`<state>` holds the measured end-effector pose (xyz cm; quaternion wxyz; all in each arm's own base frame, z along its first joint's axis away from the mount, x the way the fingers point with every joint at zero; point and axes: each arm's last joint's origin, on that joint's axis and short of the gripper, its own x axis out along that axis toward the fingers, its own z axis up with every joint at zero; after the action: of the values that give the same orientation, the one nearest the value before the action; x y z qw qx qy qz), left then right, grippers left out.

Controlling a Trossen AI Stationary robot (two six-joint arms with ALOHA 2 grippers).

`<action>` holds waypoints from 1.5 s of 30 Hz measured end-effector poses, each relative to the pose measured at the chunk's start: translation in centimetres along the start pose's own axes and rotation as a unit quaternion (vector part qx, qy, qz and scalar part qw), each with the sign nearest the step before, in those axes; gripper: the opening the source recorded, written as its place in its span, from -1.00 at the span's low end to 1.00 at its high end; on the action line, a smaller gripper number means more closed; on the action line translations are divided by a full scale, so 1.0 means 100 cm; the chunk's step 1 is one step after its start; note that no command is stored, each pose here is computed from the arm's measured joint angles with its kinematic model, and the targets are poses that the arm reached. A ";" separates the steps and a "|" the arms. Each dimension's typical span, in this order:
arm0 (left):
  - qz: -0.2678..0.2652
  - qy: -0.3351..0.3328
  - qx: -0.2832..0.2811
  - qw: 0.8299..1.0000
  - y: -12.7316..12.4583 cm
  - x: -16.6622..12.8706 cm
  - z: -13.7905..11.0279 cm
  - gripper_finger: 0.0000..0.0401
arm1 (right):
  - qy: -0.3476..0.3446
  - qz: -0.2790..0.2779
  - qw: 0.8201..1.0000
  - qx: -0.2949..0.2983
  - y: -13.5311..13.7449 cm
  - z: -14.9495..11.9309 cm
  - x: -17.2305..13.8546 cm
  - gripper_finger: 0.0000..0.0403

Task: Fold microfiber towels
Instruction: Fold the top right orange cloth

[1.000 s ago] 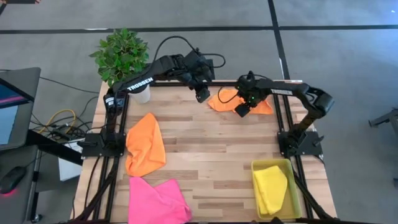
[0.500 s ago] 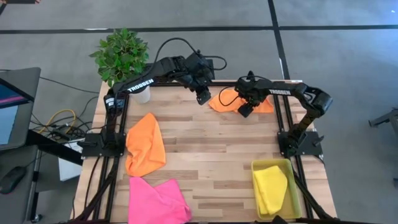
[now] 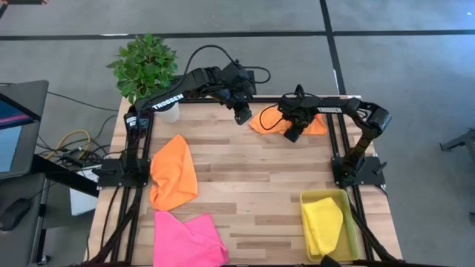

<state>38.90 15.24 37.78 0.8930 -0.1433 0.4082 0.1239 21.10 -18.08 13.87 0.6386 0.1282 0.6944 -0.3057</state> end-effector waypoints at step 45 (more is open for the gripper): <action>-0.004 -0.003 0.085 0.996 0.025 0.164 -0.070 -0.29 | -0.230 0.052 0.972 0.012 -0.027 -0.065 -0.184 -0.99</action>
<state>43.63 16.82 20.50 0.9035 -0.0683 0.4143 0.0853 17.09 -12.38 32.31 0.7946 0.0983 0.5175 -0.3017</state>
